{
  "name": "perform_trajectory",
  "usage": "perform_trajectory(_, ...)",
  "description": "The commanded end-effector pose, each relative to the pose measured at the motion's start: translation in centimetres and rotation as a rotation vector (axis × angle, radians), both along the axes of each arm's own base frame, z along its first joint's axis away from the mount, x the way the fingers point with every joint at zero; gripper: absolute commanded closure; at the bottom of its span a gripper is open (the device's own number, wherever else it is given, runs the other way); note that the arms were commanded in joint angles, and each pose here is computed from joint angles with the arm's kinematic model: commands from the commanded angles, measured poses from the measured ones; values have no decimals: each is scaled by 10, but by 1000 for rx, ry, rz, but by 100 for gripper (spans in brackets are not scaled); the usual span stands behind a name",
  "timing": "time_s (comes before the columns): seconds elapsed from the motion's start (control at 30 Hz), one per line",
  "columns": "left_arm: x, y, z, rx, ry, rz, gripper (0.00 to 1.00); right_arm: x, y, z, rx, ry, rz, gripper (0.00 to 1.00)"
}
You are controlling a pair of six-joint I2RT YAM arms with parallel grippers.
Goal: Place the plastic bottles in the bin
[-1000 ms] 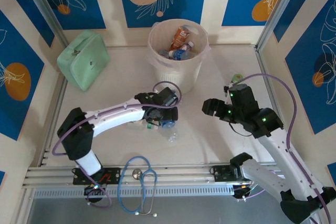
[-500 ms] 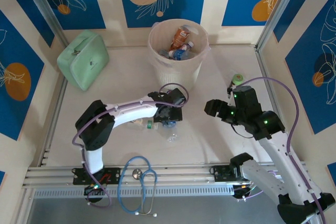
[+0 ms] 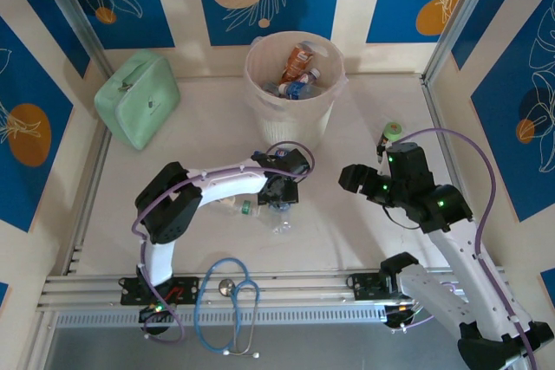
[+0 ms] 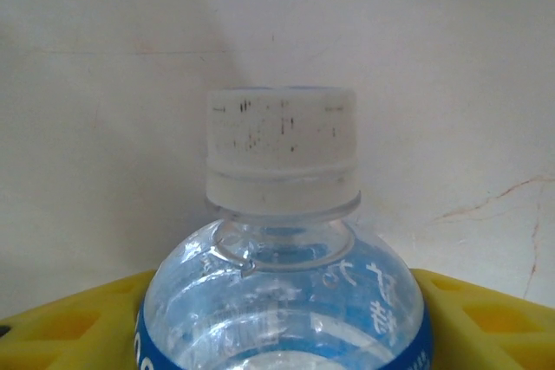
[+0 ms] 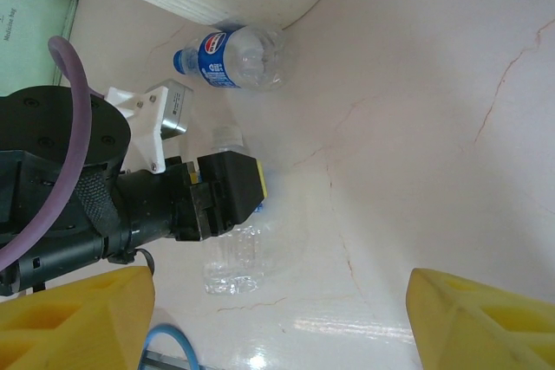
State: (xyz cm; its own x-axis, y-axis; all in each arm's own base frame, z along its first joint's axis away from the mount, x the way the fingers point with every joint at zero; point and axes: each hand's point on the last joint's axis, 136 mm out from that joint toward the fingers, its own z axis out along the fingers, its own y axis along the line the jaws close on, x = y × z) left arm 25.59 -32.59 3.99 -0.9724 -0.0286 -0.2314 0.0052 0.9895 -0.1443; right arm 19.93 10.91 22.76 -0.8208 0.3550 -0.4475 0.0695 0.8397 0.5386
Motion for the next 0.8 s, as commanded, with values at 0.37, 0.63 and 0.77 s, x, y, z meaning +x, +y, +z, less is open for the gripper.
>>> perform_trajectory(0.37, -27, 5, 93, -54, -105, -119, 40, 0, 4, -5, 37, 11, 6, 23)
perform_trajectory(0.63, -27, 25, 184, -131, -281, -169, 39, 4, 10, -3, 66, 8, 12, 24)
perform_trajectory(0.77, -10, 25, 248, -163, -435, -190, 38, 4, 12, 0, 76, 1, 22, 24)
